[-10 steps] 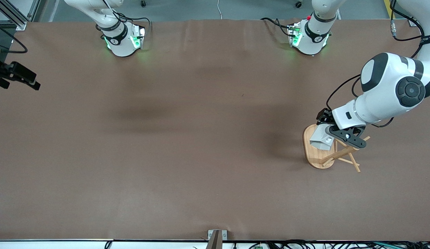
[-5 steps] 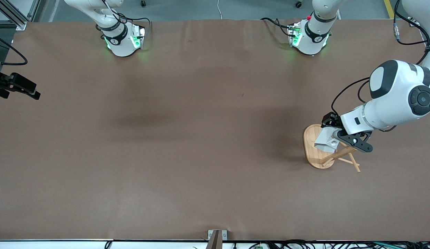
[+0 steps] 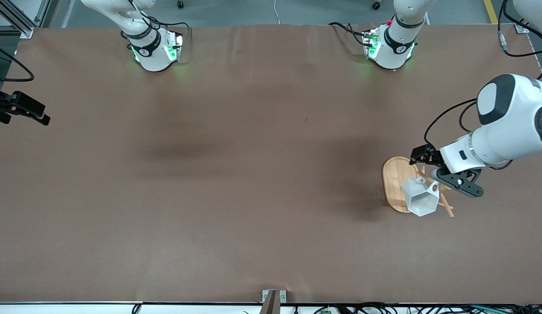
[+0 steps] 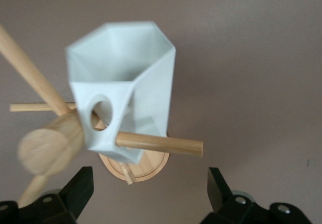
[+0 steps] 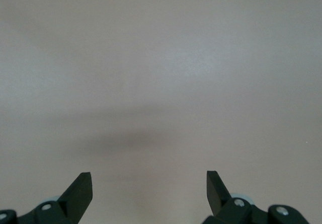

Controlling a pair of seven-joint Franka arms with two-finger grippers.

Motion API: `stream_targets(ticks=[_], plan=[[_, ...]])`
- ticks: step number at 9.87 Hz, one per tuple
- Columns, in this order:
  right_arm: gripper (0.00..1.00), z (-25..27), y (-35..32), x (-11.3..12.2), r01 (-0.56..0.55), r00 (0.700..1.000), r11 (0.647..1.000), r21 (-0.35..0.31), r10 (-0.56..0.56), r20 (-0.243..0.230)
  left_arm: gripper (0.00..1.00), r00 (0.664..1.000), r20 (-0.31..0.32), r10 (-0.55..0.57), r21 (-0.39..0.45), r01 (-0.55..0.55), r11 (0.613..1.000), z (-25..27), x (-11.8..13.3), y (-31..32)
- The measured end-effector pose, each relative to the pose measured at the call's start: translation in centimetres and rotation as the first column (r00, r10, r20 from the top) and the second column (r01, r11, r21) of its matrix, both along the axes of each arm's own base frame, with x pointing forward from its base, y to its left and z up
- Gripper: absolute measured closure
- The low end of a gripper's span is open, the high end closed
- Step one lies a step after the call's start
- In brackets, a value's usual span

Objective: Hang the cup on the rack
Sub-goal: 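Open the left gripper and raise it away from the rack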

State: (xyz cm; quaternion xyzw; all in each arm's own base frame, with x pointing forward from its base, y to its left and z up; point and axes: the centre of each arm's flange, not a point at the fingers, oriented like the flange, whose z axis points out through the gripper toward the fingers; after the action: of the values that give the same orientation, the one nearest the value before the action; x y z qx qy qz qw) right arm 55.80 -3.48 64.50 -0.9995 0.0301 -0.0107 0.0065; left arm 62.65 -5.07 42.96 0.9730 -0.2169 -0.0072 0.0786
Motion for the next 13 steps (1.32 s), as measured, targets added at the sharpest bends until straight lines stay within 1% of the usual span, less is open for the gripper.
stream_targets(ticks=[2,4,7,9,11,13], plan=[[0.0,0.1,-0.8,0.0,-0.006,1.0,1.0,-0.001,0.006,0.004,0.0,1.0,0.008,0.028,0.015,-0.028,1.0,3.3,0.4,0.7],[0.0,0.1,-1.1,0.0,-0.003,1.0,1.0,-0.001,0.003,0.005,0.0,0.996,0.023,0.083,0.049,-0.084,0.995,7.1,0.0,0.7],[0.0,0.1,-0.8,0.1,-0.008,1.0,1.0,-0.001,0.008,0.015,0.0,0.975,0.079,0.209,0.096,-0.216,0.972,12.9,-1.3,-0.1],[0.0,0.1,-0.6,0.2,-0.012,1.0,1.0,-0.001,0.012,0.014,0.0,0.967,0.115,0.226,0.103,-0.238,0.966,15.9,-1.8,-0.3],[0.0,0.1,-0.3,0.2,-0.017,1.0,1.0,-0.001,0.017,0.012,0.0,0.963,0.162,0.215,0.1,-0.233,0.967,18.5,-2.1,-1.3],[0.0,0.1,-0.1,0.2,-0.021,1.0,1.0,0.0,0.021,0.012,0.0,0.958,0.205,0.202,0.149,-0.234,0.961,20.3,-3.1,-3.2]])
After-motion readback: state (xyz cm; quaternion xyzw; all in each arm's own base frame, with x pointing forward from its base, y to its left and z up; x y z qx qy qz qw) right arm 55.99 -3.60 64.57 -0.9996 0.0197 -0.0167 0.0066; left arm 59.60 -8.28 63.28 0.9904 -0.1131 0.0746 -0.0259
